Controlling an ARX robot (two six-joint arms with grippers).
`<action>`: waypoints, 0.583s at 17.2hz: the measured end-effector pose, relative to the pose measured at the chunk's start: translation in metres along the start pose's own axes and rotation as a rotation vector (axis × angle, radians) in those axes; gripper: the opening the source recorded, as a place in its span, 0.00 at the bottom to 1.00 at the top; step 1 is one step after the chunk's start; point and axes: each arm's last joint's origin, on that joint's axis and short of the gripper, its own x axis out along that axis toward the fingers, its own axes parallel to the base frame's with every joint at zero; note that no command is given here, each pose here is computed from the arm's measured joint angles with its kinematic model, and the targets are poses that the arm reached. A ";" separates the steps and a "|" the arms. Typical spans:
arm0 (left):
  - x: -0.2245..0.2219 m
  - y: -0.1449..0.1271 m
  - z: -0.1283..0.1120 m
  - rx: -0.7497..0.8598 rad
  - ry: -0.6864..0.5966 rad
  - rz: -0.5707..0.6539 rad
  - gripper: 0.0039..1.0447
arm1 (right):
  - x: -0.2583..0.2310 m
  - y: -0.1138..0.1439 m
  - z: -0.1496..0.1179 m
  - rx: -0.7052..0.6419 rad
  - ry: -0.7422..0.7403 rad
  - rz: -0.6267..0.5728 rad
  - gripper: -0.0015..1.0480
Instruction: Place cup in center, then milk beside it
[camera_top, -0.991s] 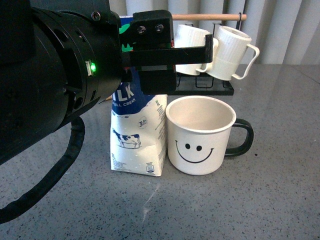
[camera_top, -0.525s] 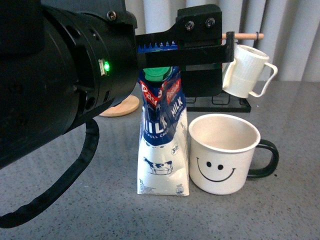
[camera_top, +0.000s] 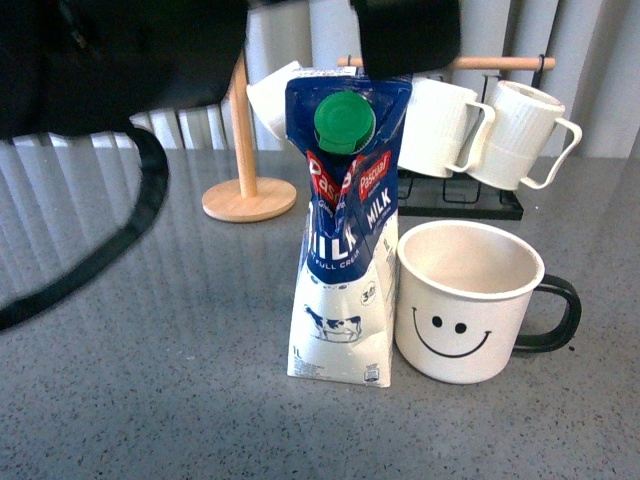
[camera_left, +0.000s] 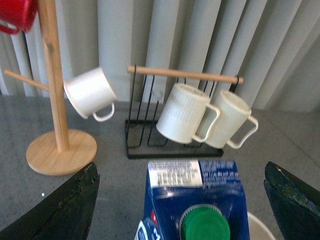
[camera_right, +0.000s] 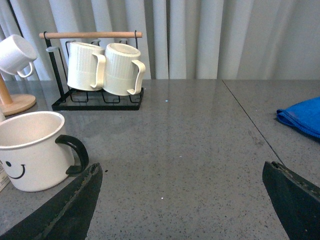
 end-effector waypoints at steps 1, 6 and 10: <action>-0.012 0.015 0.034 -0.035 -0.088 -0.022 0.94 | 0.000 0.000 0.000 0.000 0.000 0.000 0.94; -0.049 0.066 0.063 0.051 -0.153 0.124 0.93 | 0.000 0.000 0.000 0.000 0.000 0.000 0.94; -0.097 0.105 0.028 0.154 -0.065 0.273 0.55 | 0.000 0.000 0.000 0.000 0.000 0.000 0.94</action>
